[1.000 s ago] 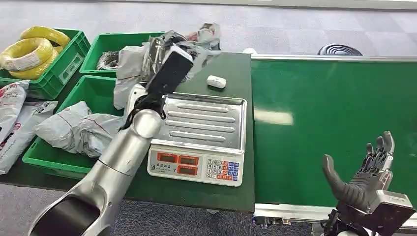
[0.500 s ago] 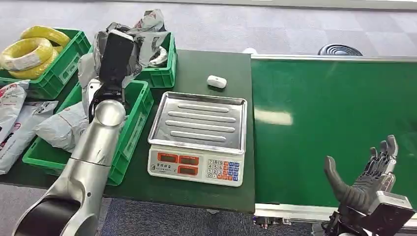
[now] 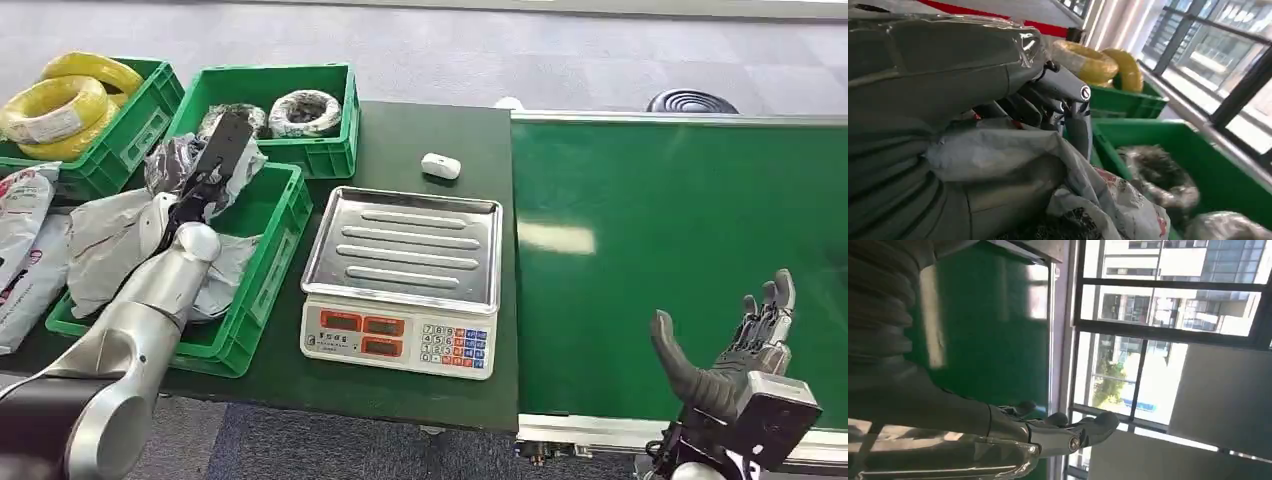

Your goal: Moved the parcel from conveyor to table for the left to box.

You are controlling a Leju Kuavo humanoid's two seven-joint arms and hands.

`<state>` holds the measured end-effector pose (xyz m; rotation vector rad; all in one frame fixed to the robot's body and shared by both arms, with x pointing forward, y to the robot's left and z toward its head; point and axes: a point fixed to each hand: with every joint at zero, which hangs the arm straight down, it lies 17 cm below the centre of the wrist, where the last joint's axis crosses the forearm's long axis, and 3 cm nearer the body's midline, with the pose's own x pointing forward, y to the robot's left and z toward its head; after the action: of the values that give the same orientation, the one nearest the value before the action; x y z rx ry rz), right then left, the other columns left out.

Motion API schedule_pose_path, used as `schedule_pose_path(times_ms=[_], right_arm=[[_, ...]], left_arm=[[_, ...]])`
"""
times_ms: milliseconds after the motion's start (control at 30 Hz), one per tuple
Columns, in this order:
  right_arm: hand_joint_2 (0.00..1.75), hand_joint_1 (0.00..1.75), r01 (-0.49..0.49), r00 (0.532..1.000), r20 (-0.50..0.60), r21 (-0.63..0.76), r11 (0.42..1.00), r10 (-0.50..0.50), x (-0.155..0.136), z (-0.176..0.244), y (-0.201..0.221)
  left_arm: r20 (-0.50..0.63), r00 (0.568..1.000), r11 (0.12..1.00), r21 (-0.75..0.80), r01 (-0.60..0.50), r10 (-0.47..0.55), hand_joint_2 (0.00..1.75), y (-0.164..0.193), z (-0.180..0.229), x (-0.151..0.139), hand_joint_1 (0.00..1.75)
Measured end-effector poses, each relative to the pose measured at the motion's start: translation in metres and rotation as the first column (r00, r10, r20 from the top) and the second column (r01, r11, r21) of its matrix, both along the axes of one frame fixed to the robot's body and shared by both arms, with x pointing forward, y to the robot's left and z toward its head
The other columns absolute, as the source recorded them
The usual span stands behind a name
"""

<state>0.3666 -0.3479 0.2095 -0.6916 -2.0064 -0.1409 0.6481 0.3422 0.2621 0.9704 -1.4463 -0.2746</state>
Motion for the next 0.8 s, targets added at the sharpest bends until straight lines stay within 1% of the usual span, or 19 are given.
schedule_pose_path(times_ms=[67,100,233,333,433,500,633,700,733,800], right_arm=[[1.75,0.0,0.0,1.0,0.0,0.003,1.0,0.0,0.002,0.0,0.0],[1.75,0.0,-0.001,1.0,-0.003,0.006,1.0,0.001,0.002,-0.002,-0.001],[1.75,0.0,-0.003,1.0,-0.013,0.004,1.0,0.003,0.003,-0.005,-0.002],[1.75,0.0,-0.005,1.0,-0.018,0.006,1.0,0.005,0.004,-0.007,-0.002],[1.75,0.0,-0.008,1.0,-0.022,0.007,1.0,0.008,0.005,-0.009,-0.001],[1.75,0.0,-0.009,1.0,-0.022,0.007,1.0,0.009,0.006,-0.009,-0.001],[1.75,0.0,-0.01,1.0,-0.021,0.007,1.0,0.01,0.008,-0.008,-0.001],[1.75,0.0,-0.014,1.0,-0.02,0.007,1.0,0.015,0.009,-0.008,0.0],[1.75,0.0,-0.019,1.0,-0.021,0.007,1.0,0.019,0.011,-0.007,0.001],[1.75,0.0,-0.018,0.999,-0.03,-0.007,1.0,0.018,0.014,-0.007,0.002]], left_arm=[[-0.054,0.999,1.0,-0.012,-0.005,0.004,1.75,0.01,-0.019,-0.002,0.0],[-0.064,0.998,1.0,-0.025,-0.009,0.007,1.75,0.015,-0.026,-0.003,0.0],[-0.054,0.998,0.998,-0.06,-0.027,0.024,1.75,0.027,-0.035,-0.006,0.0],[0.0,1.0,0.993,-0.12,-0.014,0.014,1.75,0.031,-0.032,-0.007,0.0],[0.074,0.996,0.974,-0.222,0.054,-0.038,1.75,0.025,-0.027,-0.005,0.0],[0.121,0.992,0.955,-0.285,0.079,-0.046,1.75,0.024,-0.022,-0.006,0.0],[0.141,0.989,0.943,-0.325,0.077,-0.032,1.75,0.027,-0.02,-0.006,0.0],[0.214,0.977,0.94,-0.328,0.09,-0.019,1.75,0.03,-0.008,-0.009,0.0],[0.302,0.953,0.954,-0.286,0.087,0.004,1.75,0.034,0.01,-0.015,0.0],[0.463,0.886,0.986,-0.157,0.058,0.022,1.75,0.035,0.051,-0.032,0.0]])
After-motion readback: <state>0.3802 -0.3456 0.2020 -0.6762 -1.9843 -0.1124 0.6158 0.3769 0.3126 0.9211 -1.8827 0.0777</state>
